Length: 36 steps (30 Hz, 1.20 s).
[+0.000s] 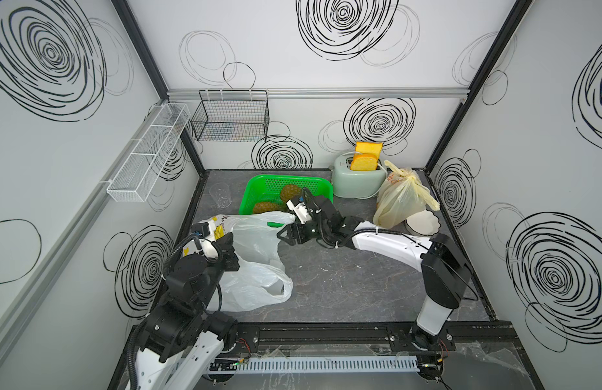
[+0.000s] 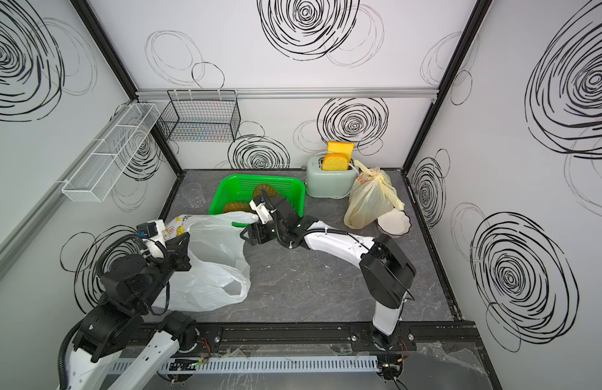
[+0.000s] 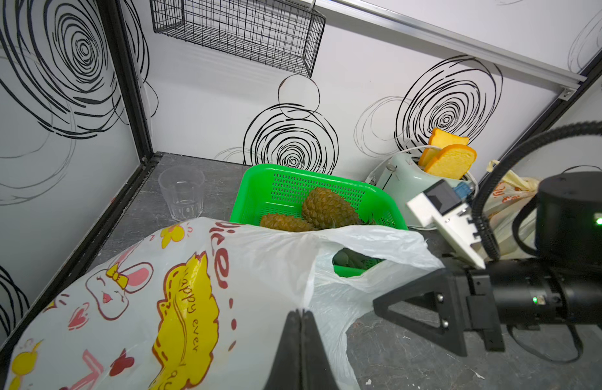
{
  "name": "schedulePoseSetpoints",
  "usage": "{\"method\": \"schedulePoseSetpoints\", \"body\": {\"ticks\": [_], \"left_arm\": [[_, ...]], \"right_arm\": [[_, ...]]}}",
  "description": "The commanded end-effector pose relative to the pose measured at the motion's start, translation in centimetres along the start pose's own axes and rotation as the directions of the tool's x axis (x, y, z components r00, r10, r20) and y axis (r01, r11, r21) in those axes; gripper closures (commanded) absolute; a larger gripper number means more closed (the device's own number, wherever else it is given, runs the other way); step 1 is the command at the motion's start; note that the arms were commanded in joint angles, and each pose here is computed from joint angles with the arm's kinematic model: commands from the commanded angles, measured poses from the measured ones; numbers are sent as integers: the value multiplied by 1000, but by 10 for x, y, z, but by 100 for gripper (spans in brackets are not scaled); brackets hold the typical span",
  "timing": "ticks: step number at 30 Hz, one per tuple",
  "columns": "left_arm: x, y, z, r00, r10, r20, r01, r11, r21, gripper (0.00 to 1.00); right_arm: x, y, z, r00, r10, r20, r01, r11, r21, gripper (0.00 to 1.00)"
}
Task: Place the pineapple into a plastic bag & tie a knot
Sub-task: Open the plastic bag at the center of the board.
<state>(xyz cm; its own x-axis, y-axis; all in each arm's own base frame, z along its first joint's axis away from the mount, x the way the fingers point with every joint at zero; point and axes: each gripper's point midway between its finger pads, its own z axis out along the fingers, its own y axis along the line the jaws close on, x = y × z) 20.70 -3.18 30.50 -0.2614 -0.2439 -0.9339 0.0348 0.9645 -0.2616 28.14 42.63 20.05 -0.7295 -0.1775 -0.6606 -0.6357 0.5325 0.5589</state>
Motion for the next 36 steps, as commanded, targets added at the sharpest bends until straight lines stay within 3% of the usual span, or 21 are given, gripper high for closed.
{"method": "schedulePoseSetpoints", "body": {"ticks": [1, 3, 8, 14, 19, 23, 29, 32, 36], "left_arm": [[-28, -3, -8, 992, -74, 101, 72, 997, 15, 100], [-34, -3, -9, 985, -118, 124, 117, 993, 17, 100], [-51, -6, -14, 963, -200, 182, 194, 980, 50, 100], [-58, -13, -14, 954, -232, 189, 219, 972, 89, 100], [-52, -11, -11, 953, -246, 175, 235, 968, 83, 100], [-48, -12, -9, 951, -261, 166, 249, 964, 90, 100], [-41, -12, -5, 954, -261, 146, 251, 964, 86, 100], [-37, -12, -4, 957, -260, 131, 250, 964, 88, 100], [-28, -11, -1, 964, -252, 87, 247, 967, 66, 100]], "right_arm": [[-18, 11, -48, 987, -110, 116, 108, 994, 28, 9], [-6, 11, -70, 978, -134, 163, 131, 991, 27, 1], [33, -6, -98, 972, -75, 222, 70, 997, 33, 1], [51, 3, -69, 987, -19, 157, 25, 999, -36, 0], [54, 0, -62, 969, -47, 243, 57, 998, -36, 1], [47, 5, -51, 948, -97, 303, 115, 992, -44, 9], [43, 21, -17, 961, -96, 261, 130, 984, -118, 17], [42, 21, -8, 958, -83, 273, 117, 987, -110, 33], [29, 20, -5, 949, -76, 306, 110, 990, -94, 79]]}}
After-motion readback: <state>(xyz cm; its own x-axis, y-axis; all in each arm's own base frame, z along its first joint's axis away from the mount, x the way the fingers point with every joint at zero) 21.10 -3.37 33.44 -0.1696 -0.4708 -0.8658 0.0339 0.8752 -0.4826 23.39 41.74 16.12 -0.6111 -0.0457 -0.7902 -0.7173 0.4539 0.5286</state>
